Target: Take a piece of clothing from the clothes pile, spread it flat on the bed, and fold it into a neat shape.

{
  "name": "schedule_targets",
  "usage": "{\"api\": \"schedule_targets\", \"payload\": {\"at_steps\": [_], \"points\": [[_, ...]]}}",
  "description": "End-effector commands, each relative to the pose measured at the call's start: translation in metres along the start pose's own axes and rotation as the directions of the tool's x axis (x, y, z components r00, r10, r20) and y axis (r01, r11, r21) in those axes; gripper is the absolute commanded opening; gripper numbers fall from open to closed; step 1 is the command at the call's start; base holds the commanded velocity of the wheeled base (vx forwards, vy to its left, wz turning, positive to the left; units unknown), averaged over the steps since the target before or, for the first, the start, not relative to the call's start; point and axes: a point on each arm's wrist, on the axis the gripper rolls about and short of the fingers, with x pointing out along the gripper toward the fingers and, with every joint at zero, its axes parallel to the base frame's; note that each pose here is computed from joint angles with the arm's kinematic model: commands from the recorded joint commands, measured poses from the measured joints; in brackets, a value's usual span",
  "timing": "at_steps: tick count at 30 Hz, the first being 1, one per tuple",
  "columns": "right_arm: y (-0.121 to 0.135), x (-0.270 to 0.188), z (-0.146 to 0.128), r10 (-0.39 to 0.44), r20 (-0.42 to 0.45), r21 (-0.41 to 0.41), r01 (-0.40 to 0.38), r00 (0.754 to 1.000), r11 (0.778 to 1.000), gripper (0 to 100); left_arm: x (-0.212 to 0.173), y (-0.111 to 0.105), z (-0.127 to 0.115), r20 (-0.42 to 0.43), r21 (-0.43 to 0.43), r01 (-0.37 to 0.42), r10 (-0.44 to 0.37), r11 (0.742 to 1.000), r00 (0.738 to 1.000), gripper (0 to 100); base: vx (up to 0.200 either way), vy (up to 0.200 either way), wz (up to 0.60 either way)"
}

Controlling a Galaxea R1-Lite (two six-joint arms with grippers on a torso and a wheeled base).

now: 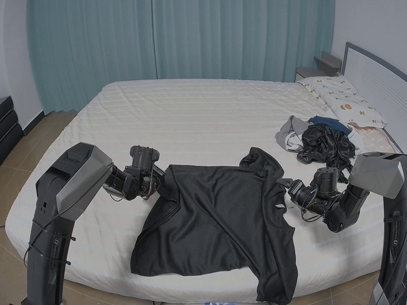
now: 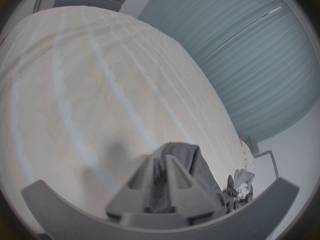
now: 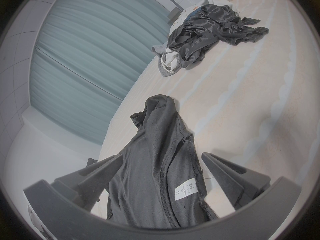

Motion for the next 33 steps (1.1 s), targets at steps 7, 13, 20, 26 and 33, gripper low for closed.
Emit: {"api": "schedule_targets", "payload": {"at_steps": [7,13,20,26,33], "points": [[-0.004,-0.002,-0.001,0.018,0.023,-0.005,-0.017,1.000,1.000,100,0.001,-0.022,0.084,0.181,-0.009,0.080,-0.077,0.997,0.980,0,0.000,0.000,0.00],[-0.007,0.000,-0.002,-0.001,0.042,-0.003,0.001,0.999,1.000,100,0.025,-0.017,0.089,0.186,0.023,0.060,-0.063,0.998,0.981,0,0.000,0.000,0.00],[-0.011,0.002,-0.005,-0.006,0.040,-0.004,0.007,0.999,1.000,100,0.040,-0.006,0.079,0.189,0.064,0.055,-0.067,0.996,0.980,0,0.000,0.000,0.00],[-0.012,0.003,-0.004,-0.007,0.043,-0.002,0.007,0.999,1.000,100,0.038,-0.007,0.082,0.196,0.060,0.054,-0.065,0.997,0.978,100,0.000,0.000,0.00],[-0.013,0.005,-0.001,-0.005,0.051,0.001,0.005,0.999,1.000,100,0.019,0.000,0.099,0.160,-0.040,-0.008,0.014,0.999,0.987,100,0.000,0.000,0.00]]}}
